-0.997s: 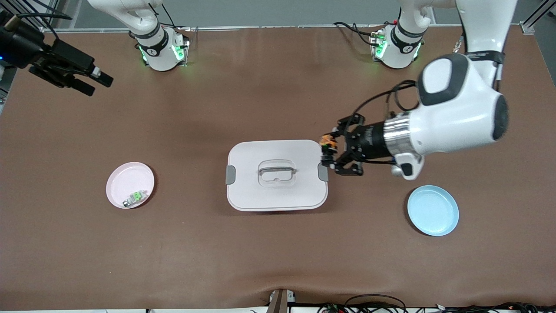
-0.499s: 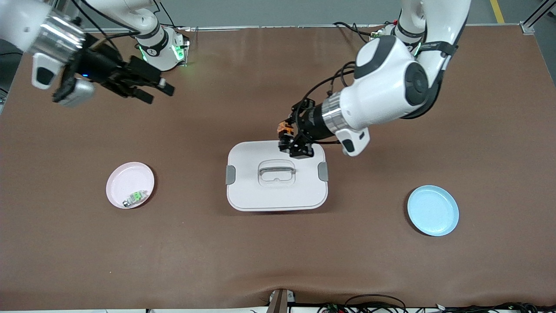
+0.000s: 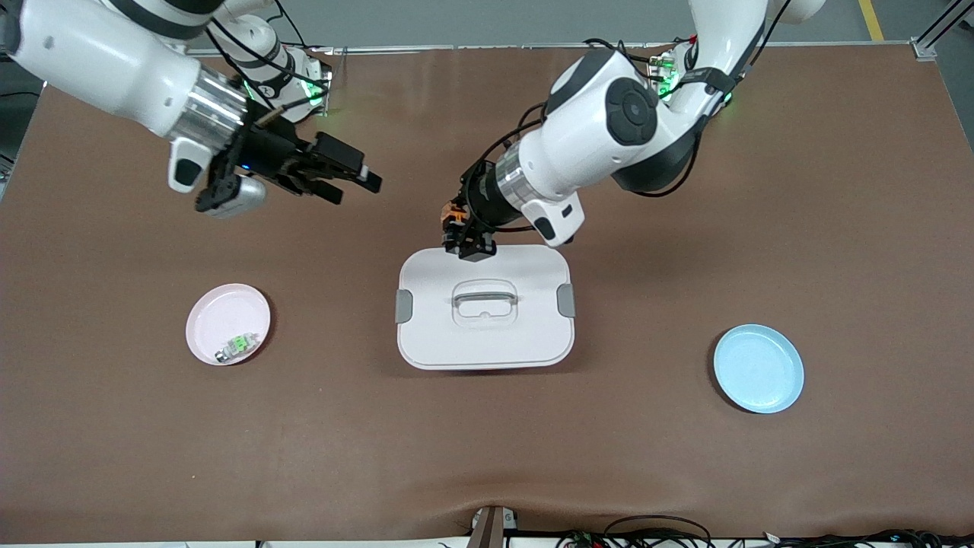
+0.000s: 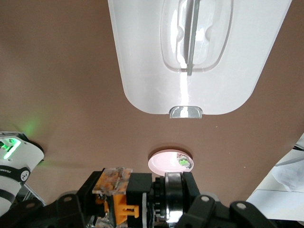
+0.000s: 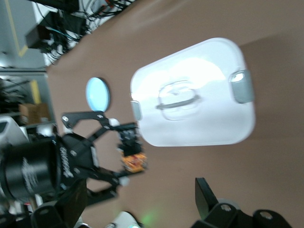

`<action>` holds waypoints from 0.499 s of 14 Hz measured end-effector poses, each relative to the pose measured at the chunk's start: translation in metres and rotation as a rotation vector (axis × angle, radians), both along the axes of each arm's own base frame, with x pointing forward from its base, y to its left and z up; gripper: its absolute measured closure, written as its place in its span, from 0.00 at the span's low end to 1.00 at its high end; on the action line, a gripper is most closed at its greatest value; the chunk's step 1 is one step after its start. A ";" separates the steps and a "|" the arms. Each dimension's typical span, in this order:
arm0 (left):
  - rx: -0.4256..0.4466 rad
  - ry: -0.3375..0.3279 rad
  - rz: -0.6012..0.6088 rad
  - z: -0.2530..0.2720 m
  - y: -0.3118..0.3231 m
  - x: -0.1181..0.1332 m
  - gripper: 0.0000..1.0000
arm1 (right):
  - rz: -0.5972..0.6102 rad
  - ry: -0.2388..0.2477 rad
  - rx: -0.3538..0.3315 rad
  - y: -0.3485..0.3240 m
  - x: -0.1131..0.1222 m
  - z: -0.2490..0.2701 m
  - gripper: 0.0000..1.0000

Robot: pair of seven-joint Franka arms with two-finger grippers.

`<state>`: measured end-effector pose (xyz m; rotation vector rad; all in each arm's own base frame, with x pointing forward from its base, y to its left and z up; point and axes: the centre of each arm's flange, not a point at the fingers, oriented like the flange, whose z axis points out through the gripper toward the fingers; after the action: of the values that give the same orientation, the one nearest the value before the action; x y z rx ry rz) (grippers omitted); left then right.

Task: Transfer orange switch to right arm and place
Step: 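Carry the switch over the box while the right gripper reaches toward it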

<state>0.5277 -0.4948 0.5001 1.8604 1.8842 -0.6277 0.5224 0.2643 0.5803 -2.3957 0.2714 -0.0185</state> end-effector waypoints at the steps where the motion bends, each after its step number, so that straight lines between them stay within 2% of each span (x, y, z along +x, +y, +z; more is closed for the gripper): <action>1: -0.009 -0.013 0.000 0.002 -0.007 -0.005 0.28 | -0.013 -0.005 0.007 0.007 -0.001 -0.009 0.00; 4: -0.047 -0.046 0.015 0.009 -0.029 -0.020 0.28 | -0.013 -0.007 0.006 0.018 -0.005 -0.029 0.00; 7: -0.062 -0.058 0.017 0.009 -0.039 -0.028 0.28 | 0.041 -0.026 0.015 0.015 -0.004 -0.045 0.00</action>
<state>0.5002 -0.5337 0.5093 1.8025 1.8210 -0.6135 0.5181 0.2795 0.5354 -2.3834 0.2092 -0.0287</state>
